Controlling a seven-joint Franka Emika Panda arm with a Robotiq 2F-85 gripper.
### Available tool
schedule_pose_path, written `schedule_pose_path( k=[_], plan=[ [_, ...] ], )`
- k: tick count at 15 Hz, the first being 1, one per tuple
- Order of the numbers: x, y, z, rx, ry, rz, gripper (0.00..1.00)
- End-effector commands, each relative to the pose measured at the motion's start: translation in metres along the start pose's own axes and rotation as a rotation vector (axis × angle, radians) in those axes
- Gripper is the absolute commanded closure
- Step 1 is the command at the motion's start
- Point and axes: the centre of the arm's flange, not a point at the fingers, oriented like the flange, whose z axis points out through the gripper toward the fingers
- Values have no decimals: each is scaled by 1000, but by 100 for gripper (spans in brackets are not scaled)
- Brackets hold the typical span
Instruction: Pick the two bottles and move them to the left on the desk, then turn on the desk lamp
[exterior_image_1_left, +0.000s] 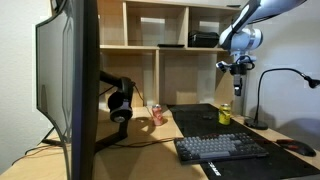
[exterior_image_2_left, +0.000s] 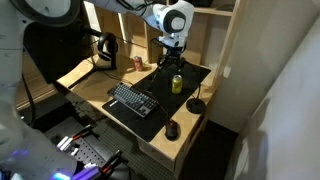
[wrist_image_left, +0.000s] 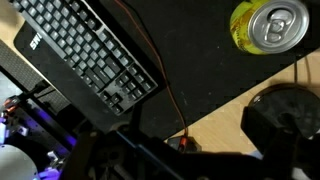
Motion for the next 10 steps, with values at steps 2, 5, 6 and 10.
schedule_pose_path(
  k=[2,5,6,10],
  plan=[
    [-1,0,9,7,0,10,0],
    [-18,-14,26,58,-44,73,0],
    [-23,-18,31,59,-62,90,0],
    [-32,-32,54,135,-123,144,0]
  ],
)
